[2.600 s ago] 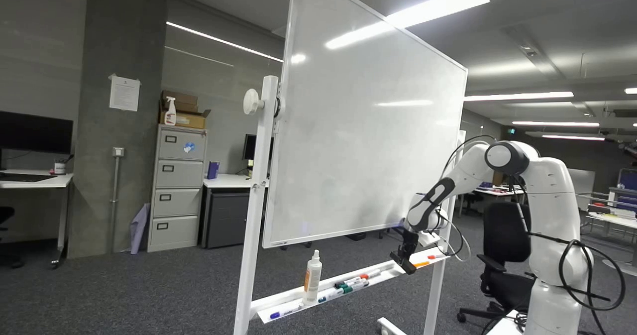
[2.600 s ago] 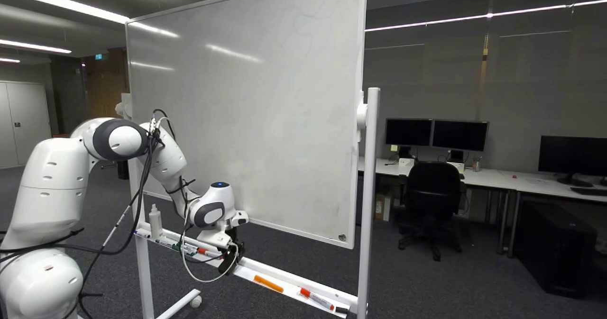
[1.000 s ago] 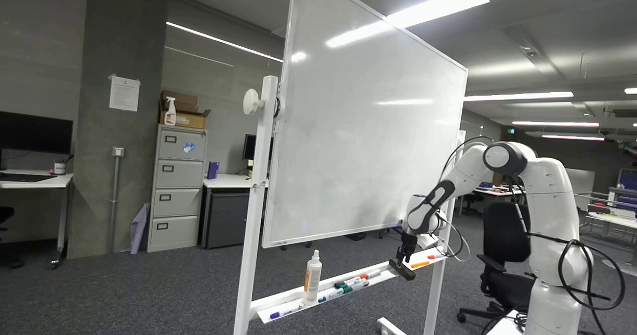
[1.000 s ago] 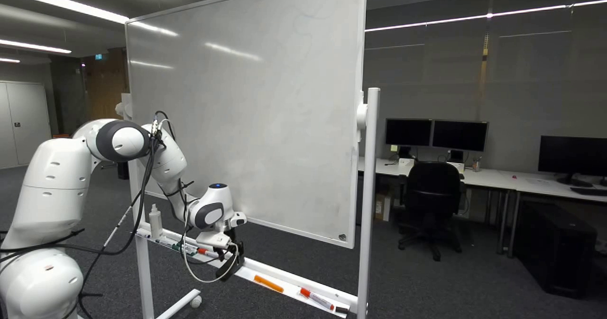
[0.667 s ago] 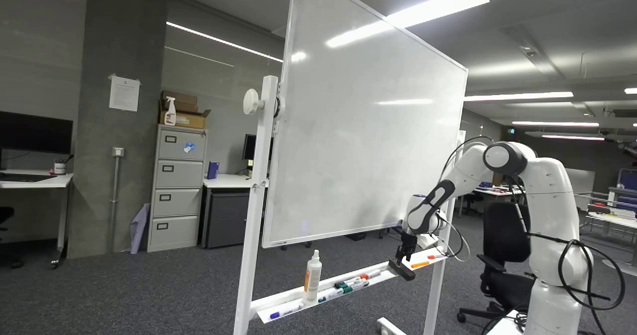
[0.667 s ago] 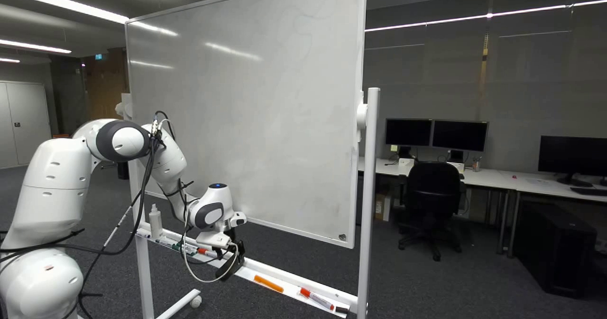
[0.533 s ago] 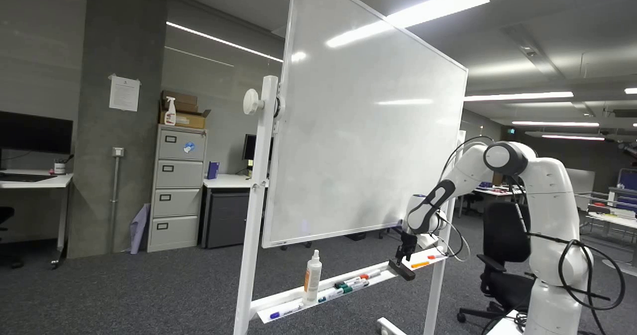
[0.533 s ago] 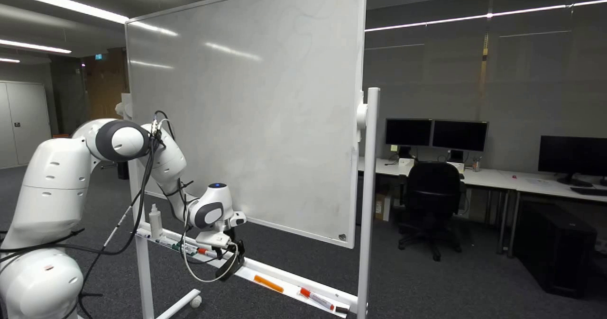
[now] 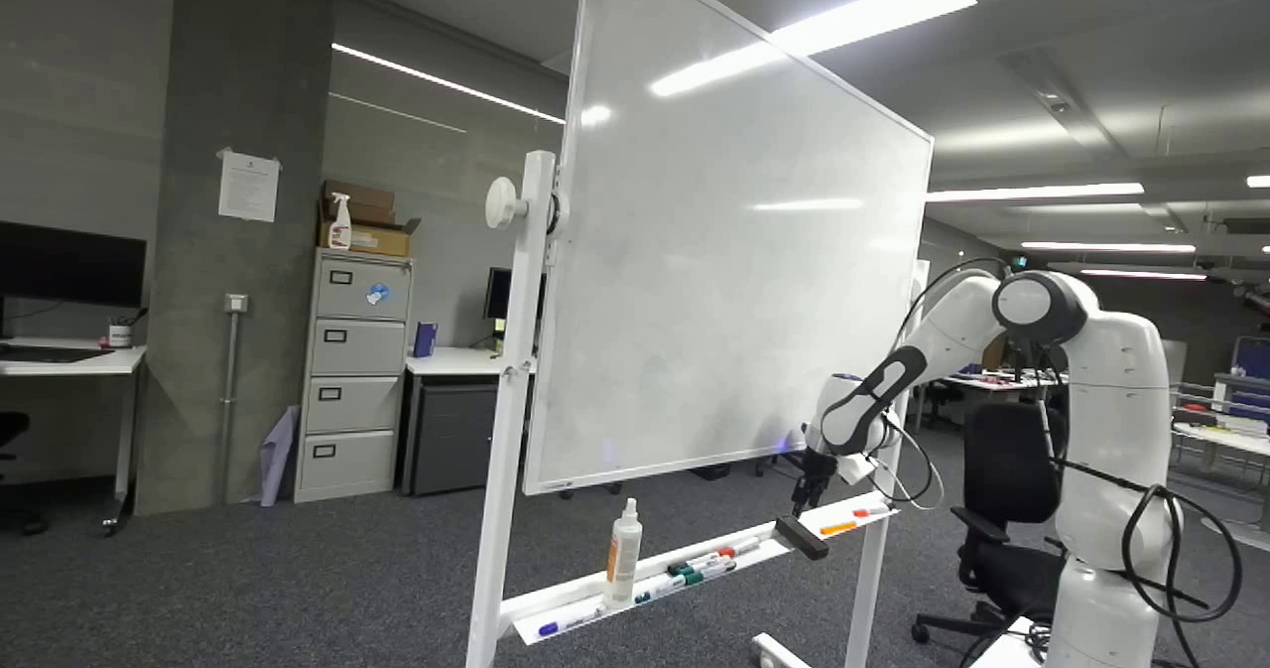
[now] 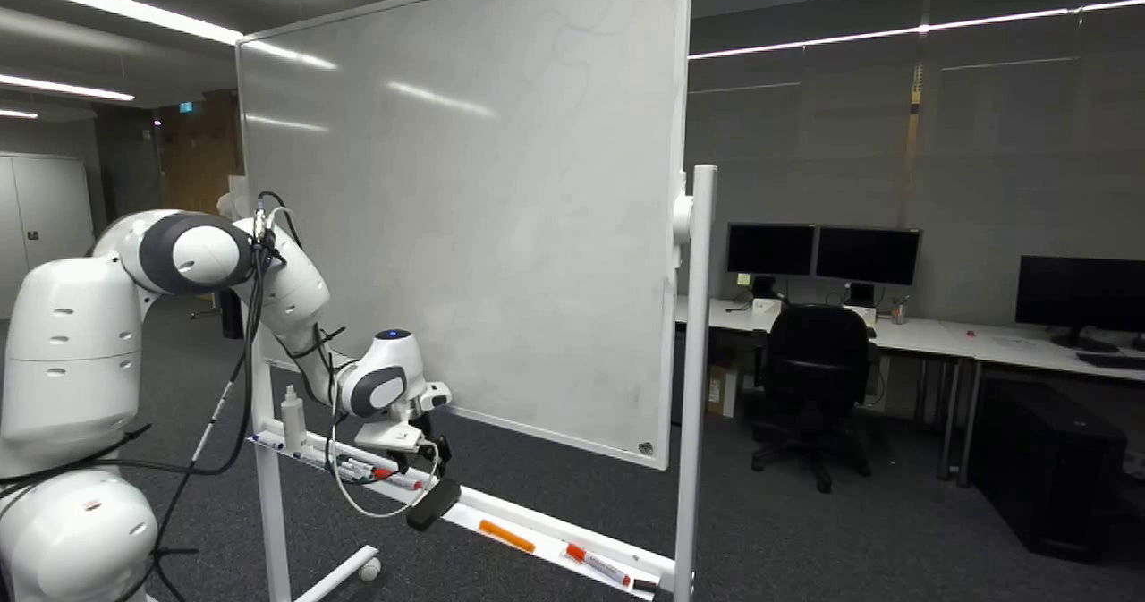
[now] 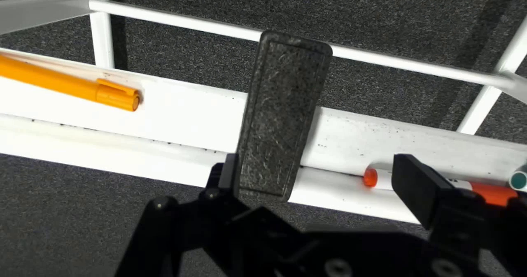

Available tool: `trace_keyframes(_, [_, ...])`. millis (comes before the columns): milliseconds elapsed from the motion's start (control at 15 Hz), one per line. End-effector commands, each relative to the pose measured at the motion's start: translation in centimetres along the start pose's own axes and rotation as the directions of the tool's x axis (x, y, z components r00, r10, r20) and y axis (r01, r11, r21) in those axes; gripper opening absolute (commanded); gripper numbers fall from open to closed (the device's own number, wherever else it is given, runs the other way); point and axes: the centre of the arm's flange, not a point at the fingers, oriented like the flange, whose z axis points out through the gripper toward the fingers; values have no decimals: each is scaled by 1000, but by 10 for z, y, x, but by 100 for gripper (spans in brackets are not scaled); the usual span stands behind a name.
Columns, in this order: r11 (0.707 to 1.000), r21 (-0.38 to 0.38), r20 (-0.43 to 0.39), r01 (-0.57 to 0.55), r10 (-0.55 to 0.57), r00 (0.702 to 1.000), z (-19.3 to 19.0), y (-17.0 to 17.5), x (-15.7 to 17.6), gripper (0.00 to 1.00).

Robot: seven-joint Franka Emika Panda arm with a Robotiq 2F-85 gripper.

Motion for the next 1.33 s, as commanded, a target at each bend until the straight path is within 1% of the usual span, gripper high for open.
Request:
trace_keyframes(0, [998, -4, 1, 60, -60, 998, -50, -7, -45, 100])
trace_keyframes(267, [990, 6, 94, 143, -143, 985, -91, -17, -89, 100])
trace_keyframes(400, [982, 25, 108, 185, -187, 976, -118, -23, -108, 100])
trace_keyframes(533, [971, 37, 99, 237, -240, 966, -144, -25, -121, 100])
trace_keyframes(667, [959, 28, 70, 282, -283, 956, -171, -28, -134, 100])
trace_keyframes(800, [950, 34, 1, 310, -310, 951, -198, -29, -139, 100])
trace_keyframes(867, [946, 22, -24, 325, -324, 946, -207, -30, -139, 100])
trace_keyframes(933, [958, 31, 34, 284, -285, 958, -171, -26, -112, 100])
trace_keyframes(1067, [954, 23, -8, 298, -298, 955, -193, -28, -121, 100])
trace_keyframes(1267, [954, 17, -24, 300, -299, 954, -197, -31, -129, 100])
